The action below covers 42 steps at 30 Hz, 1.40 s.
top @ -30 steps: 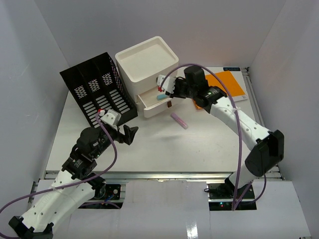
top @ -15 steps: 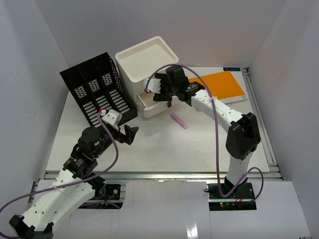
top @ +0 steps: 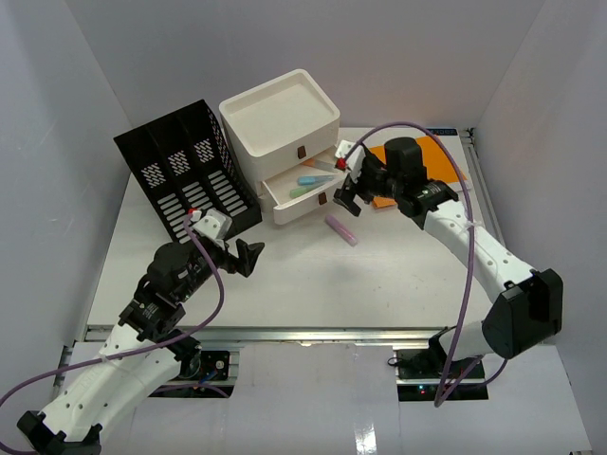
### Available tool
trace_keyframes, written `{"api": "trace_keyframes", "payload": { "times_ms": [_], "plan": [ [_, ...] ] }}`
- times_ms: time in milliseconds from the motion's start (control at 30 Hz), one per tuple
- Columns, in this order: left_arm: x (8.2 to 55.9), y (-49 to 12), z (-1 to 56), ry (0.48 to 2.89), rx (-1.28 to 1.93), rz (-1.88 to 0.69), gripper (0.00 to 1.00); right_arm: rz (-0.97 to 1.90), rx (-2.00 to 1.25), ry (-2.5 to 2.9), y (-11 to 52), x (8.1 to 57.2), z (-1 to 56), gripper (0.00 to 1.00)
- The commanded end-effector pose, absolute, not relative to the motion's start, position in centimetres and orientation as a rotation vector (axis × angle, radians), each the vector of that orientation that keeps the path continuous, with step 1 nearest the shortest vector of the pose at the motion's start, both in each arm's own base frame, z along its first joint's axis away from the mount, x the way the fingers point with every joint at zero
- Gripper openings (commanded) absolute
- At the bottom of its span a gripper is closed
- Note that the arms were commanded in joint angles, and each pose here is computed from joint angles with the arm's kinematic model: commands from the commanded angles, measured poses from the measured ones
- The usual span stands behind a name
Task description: Organize the desk
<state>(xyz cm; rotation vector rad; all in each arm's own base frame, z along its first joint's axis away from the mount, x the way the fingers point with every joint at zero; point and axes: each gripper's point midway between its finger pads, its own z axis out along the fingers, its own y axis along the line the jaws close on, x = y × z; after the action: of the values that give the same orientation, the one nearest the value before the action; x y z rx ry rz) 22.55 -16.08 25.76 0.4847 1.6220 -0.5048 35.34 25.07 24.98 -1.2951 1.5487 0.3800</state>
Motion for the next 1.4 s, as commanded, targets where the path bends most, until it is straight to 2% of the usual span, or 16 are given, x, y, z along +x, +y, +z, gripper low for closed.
{"api": "trace_keyframes", "payload": {
  "times_ms": [0,300,500,1067,1367],
  "plan": [
    [22.3,-16.3,26.1,1.604,0.498,-0.521,0.98,0.58,-1.147,1.826,23.4,33.9,18.4,0.95],
    [22.5,-16.3,25.8,1.614,0.497,-0.516,0.98,0.451,-0.94,2.117,21.2,36.2,10.4,0.94],
    [22.5,-16.3,25.8,1.616,0.496,-0.513,0.98,0.414,-0.866,2.209,20.9,37.3,6.9,0.8],
    [22.6,-16.4,25.7,1.618,0.501,-0.51,0.98,0.337,-0.95,2.25,22.0,36.6,2.5,0.68],
    [22.6,-16.4,25.7,1.616,0.5,-0.51,0.98,0.341,-0.996,2.271,21.9,36.1,1.9,0.4]
  ]
}}
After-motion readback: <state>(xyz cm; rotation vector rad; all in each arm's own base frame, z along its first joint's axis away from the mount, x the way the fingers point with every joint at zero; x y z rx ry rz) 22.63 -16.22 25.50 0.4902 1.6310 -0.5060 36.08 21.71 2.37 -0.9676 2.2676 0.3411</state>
